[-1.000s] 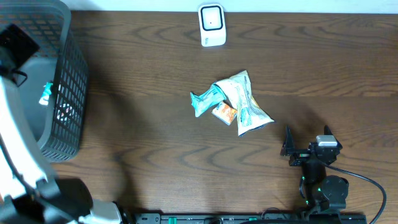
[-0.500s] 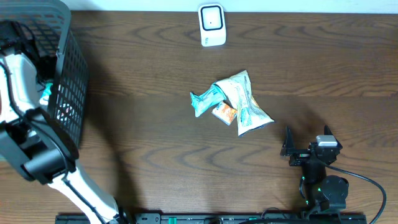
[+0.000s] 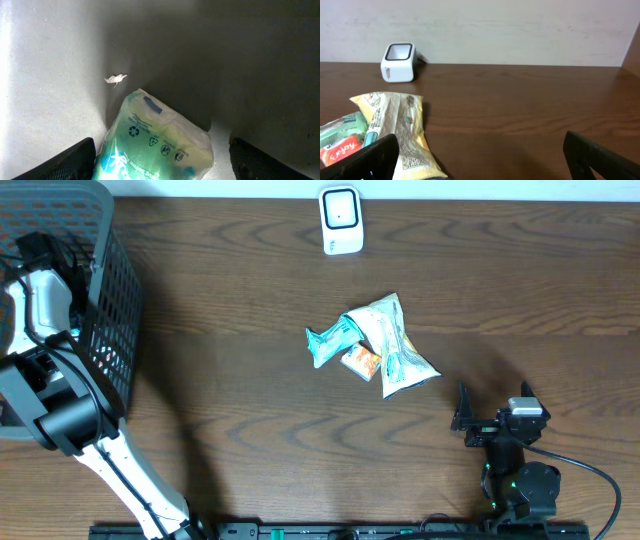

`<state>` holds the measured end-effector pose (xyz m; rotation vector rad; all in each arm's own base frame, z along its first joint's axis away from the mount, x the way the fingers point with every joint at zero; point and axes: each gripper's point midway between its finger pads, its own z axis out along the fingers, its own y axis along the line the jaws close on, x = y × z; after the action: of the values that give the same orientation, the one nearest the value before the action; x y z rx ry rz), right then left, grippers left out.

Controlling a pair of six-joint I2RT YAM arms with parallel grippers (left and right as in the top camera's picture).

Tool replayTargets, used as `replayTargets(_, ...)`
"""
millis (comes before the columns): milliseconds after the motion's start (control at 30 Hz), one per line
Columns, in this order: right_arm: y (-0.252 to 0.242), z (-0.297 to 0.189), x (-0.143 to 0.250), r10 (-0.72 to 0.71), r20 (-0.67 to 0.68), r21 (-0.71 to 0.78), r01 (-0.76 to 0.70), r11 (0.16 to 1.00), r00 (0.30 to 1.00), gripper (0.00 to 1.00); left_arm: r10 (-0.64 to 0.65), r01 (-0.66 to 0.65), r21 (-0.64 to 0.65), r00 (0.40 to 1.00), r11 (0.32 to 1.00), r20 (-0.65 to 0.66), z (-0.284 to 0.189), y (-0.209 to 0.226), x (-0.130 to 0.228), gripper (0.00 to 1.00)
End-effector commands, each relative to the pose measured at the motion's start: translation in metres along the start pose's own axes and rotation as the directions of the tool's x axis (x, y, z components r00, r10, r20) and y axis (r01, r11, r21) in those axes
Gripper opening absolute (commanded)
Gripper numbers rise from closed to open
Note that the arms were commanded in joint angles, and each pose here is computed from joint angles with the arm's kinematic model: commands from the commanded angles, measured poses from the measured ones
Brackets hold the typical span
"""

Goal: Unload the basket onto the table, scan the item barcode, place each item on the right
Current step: 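Grasp the small green-and-white pack in the basket with the left gripper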

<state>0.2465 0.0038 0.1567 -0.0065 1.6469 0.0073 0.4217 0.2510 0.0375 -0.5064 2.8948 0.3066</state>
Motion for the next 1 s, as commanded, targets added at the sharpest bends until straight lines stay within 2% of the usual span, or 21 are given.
replayTargets(0, 0.001, 0.0, 0.0, -0.011, 0.001, -0.002, 0.011, 1.0, 1.0, 0.99, 0.018, -0.019, -0.01, 0.998, 1.0, -0.054, 0.019, 0.006, 0.013, 0.82)
replayTargets(67, 0.001, 0.0, 0.0, -0.011, 0.001, -0.002, 0.011, 1.0, 1.0, 0.99, 0.011, -0.012, -0.011, 0.998, 1.0, -0.061, 0.021, 0.01, 0.016, 0.74)
replayTargets(100, 0.0, 0.0, 0.0, -0.011, 0.002, -0.002, 0.011, 1.0, 1.0, 0.99, 0.006, -0.006, -0.011, 0.998, 1.0, -0.065, 0.022, 0.012, 0.017, 0.62)
replayTargets(133, 0.0, 0.0, 0.0, -0.011, 0.001, -0.002, 0.011, 1.0, 1.0, 0.99, 0.0, -0.001, -0.012, 0.998, 1.0, -0.068, 0.022, 0.014, 0.018, 0.55)
replayTargets(300, 0.001, 0.0, 0.0, -0.011, 0.002, -0.002, 0.011, 1.0, 1.0, 0.99, -0.102, 0.101, -0.022, 0.992, 0.995, -0.076, 0.023, 0.026, 0.023, 0.37)
replayTargets(433, 0.001, 0.0, 0.0, -0.011, 0.002, -0.002, 0.011, 1.0, 1.0, 0.99, -0.24, 0.238, -0.035, 0.97, 0.971, -0.049, 0.013, 0.037, 0.02, 0.24)
replayTargets(567, 0.0, 0.0, 0.0, -0.011, 0.001, -0.002, 0.011, 1.0, 1.0, 0.99, -0.357, 0.357, -0.025, 0.934, 0.934, 0.033, -0.019, 0.045, 0.006, 0.22)
replayTargets(733, 0.001, 0.0, 0.0, -0.011, 0.001, -0.002, 0.011, 1.0, 1.0, 0.99, -0.432, 0.409, 0.148, 0.879, 0.901, 0.204, -0.103, 0.039, -0.027, 0.22)
replayTargets(900, 0.0, 0.0, 0.0, -0.011, 0.001, -0.002, 0.011, 1.0, 1.0, 0.99, -0.528, 0.399, 0.37, 0.763, 0.839, 0.374, -0.212, 0.029, -0.048, 0.19)
replayTargets(967, 0.0, 0.0, 0.0, -0.011, 0.001, -0.002, 0.011, 1.0, 1.0, 0.99, -0.575, 0.378, 0.462, 0.697, 0.803, 0.428, -0.263, 0.025, -0.048, 0.19)
